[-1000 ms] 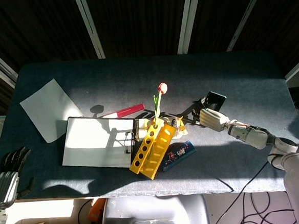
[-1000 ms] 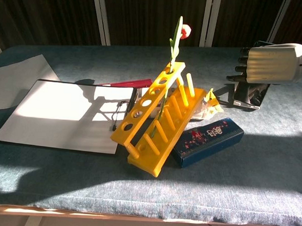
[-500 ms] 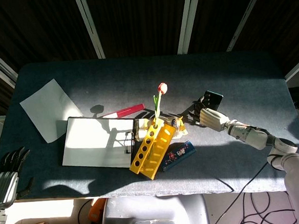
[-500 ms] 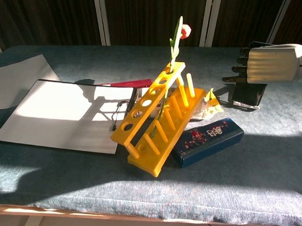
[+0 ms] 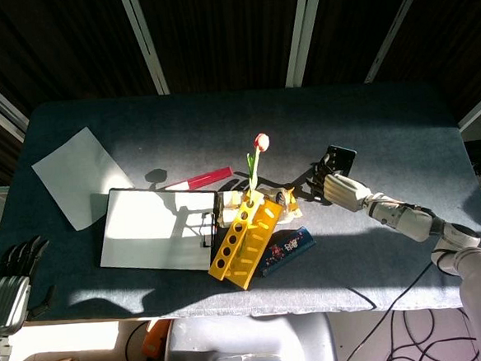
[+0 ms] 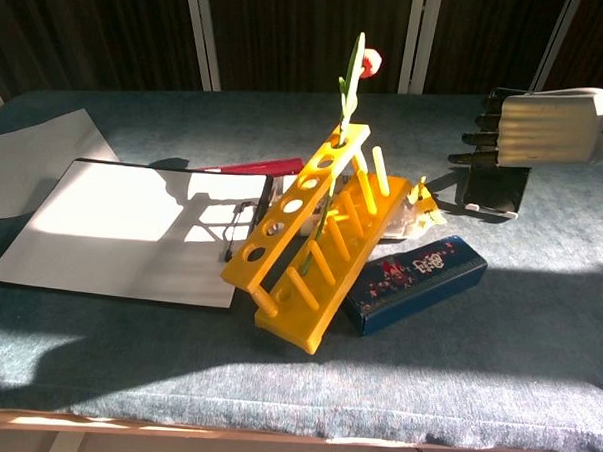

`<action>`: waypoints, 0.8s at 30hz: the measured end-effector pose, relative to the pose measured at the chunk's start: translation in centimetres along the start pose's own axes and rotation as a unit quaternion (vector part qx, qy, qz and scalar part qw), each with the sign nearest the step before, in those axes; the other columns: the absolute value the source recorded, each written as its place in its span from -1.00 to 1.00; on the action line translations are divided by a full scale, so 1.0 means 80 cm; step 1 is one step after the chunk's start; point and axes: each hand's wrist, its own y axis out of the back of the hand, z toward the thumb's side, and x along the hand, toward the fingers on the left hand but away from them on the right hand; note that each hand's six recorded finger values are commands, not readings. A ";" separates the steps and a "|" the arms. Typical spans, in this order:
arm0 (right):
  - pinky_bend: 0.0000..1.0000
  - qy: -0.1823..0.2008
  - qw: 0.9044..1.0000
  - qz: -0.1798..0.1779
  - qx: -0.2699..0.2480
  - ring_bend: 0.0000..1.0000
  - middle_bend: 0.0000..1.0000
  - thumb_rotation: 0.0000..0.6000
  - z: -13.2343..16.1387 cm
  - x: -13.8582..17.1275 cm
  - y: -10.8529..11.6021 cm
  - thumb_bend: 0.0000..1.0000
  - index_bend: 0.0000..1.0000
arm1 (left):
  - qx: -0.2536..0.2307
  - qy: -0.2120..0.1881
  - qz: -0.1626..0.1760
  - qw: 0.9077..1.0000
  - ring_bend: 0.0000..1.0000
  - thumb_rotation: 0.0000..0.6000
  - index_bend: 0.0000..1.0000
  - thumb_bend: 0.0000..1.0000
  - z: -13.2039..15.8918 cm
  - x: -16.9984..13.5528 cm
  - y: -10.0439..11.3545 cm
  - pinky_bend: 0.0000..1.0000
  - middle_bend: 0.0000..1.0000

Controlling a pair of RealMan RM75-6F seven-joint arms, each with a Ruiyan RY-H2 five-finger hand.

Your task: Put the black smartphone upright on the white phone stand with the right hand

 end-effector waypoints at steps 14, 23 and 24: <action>-0.43 -0.190 0.952 -0.119 -0.206 -0.70 -0.77 1.00 -0.044 0.074 0.071 -0.28 -1.00 | -0.005 -0.003 0.005 1.000 -1.00 1.00 -1.00 -0.26 0.000 -0.001 0.005 -1.00 -1.00; -0.33 -0.326 0.822 -0.064 -0.462 -0.87 -0.96 1.00 -0.027 0.195 0.098 -0.30 -1.00 | -0.008 -0.008 0.025 1.000 -1.00 1.00 -1.00 -0.26 0.002 -0.009 0.013 -1.00 -1.00; -0.37 -0.347 0.793 -0.037 -0.499 -0.89 -0.97 1.00 -0.021 0.217 0.094 -0.30 -1.00 | -0.008 -0.010 0.027 1.000 -1.00 1.00 -1.00 -0.26 0.003 -0.009 0.014 -0.99 -1.00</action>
